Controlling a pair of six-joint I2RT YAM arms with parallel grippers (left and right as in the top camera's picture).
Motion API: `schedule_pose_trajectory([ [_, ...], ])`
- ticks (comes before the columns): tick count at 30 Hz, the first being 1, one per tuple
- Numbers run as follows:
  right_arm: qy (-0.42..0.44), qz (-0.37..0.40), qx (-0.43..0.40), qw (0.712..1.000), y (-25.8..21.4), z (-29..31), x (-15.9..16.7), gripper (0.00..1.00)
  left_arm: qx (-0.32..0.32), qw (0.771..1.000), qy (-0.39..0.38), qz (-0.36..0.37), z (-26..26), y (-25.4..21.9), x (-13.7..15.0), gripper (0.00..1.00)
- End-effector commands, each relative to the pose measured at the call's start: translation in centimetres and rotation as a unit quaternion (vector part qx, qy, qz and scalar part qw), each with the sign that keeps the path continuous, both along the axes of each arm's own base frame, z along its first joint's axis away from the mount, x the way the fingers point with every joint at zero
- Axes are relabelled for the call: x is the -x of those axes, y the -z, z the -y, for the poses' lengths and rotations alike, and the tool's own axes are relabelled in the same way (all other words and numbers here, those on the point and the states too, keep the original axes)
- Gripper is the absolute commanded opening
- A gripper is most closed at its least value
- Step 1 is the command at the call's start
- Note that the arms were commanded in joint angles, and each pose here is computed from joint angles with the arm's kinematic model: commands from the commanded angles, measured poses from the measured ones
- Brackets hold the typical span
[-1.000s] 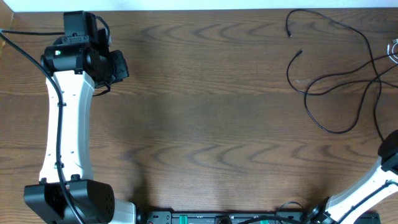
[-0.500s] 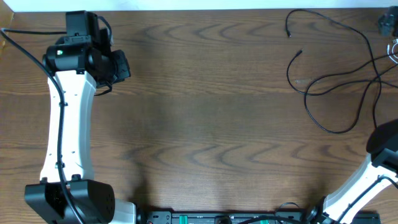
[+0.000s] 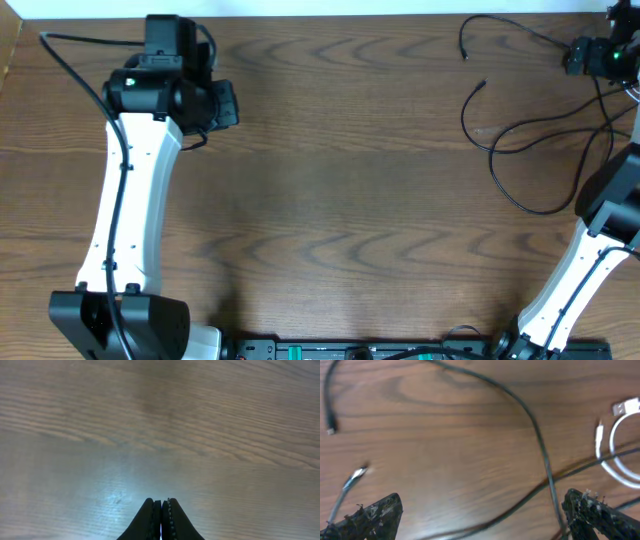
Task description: Untangle cables
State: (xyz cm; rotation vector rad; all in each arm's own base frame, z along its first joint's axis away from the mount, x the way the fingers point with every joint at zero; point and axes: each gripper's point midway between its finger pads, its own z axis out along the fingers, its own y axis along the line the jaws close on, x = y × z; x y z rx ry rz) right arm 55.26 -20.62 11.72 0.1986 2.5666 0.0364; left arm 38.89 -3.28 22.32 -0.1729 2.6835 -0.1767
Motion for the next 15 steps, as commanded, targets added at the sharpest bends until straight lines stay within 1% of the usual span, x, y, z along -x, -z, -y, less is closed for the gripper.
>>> schedule_pose_trajectory([
  [1, -0.009, 0.001, 0.035, 0.999, 1.5, 1.6, -0.7, 0.99, 0.003, 1.0, 0.015, 0.0, 1.4, 0.4, -0.1, 0.09],
  [10, -0.016, 0.002, 0.048, 0.999, 5.7, 2.9, -2.1, 0.95, 0.003, 0.999, 0.032, 0.002, 2.7, 0.3, -0.1, 0.09],
  [15, -0.011, -0.007, 0.06, 0.998, 7.6, 3.7, -2.2, 0.95, 0.005, 1.0, 0.027, 0.002, 2.7, 0.3, -0.1, 0.09],
])
